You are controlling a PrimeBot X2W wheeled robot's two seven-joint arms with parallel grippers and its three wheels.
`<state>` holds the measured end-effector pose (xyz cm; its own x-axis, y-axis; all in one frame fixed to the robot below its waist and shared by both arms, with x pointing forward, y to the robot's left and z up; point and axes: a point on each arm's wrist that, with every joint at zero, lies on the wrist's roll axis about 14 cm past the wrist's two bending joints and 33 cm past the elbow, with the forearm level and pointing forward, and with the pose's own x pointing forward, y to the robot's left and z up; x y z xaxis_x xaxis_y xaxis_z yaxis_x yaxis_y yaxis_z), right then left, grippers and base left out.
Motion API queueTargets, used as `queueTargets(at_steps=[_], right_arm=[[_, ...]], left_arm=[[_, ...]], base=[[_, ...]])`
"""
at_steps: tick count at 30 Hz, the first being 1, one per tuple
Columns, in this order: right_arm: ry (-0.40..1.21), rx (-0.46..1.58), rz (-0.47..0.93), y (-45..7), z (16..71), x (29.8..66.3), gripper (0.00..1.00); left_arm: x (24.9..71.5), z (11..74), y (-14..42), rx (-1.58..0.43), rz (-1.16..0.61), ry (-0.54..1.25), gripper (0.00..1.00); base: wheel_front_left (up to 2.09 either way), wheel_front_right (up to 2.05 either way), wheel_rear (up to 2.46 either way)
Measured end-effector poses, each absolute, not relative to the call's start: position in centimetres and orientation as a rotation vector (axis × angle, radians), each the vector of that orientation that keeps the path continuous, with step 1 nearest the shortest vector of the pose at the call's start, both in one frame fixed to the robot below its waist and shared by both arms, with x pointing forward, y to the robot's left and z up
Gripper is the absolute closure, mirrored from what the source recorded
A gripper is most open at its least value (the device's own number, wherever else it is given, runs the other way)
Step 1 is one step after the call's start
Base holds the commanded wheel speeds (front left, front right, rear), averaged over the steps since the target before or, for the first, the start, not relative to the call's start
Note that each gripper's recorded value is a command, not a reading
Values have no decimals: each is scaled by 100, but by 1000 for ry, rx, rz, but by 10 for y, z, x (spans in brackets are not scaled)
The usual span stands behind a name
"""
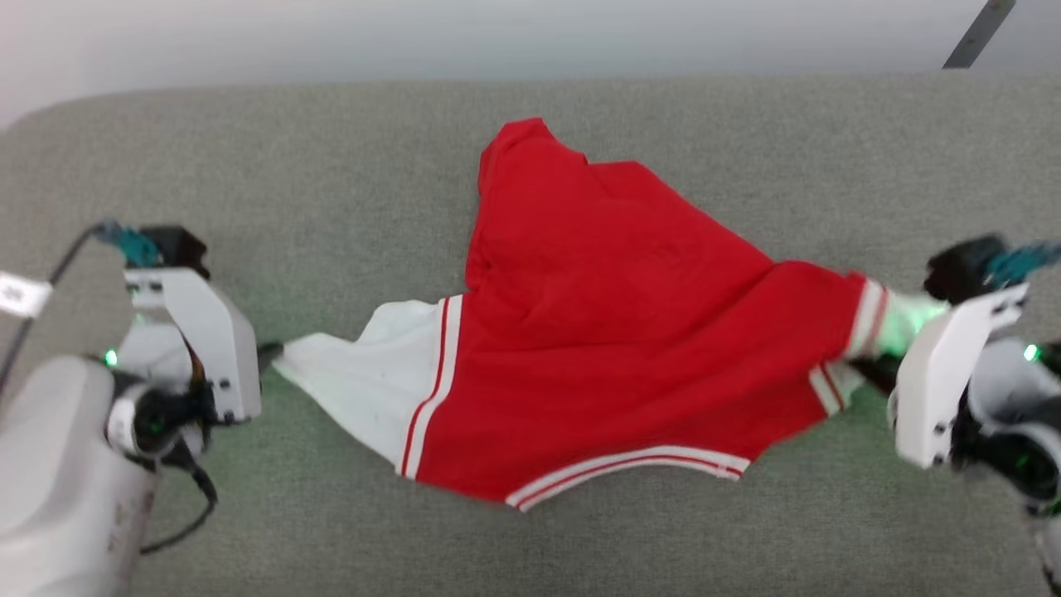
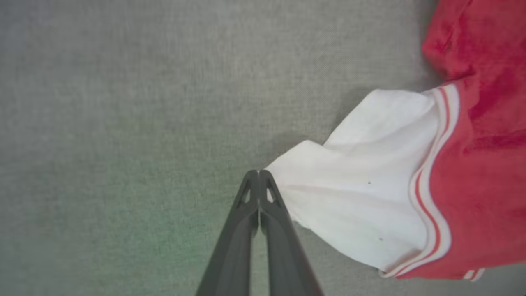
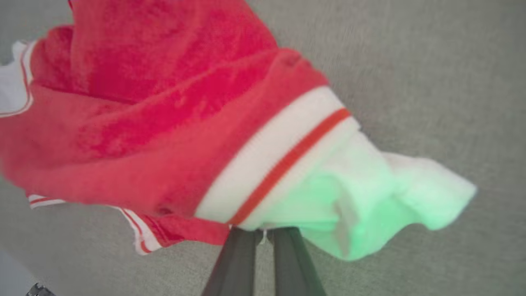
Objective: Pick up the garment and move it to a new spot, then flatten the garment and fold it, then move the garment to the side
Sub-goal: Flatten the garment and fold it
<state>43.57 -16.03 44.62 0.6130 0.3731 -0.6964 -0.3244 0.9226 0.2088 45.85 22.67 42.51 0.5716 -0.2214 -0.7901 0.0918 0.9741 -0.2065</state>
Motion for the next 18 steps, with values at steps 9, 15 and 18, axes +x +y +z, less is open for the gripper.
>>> queueTargets(at_steps=[9, 15, 18], right_arm=[[512, 34, 435, -151, 552, 474, 100], [279, 1, 457, -137, 632, 492, 100], [166, -2, 465, -129, 669, 498, 100]], left_arm=[[492, 521, 221, -55, -225, 722, 100], [509, 603, 214, 19, -237, 524, 100], [513, 639, 212, 54, -234, 435, 100]], base=[[0, 0, 0], [0, 0, 0], [0, 0, 0]])
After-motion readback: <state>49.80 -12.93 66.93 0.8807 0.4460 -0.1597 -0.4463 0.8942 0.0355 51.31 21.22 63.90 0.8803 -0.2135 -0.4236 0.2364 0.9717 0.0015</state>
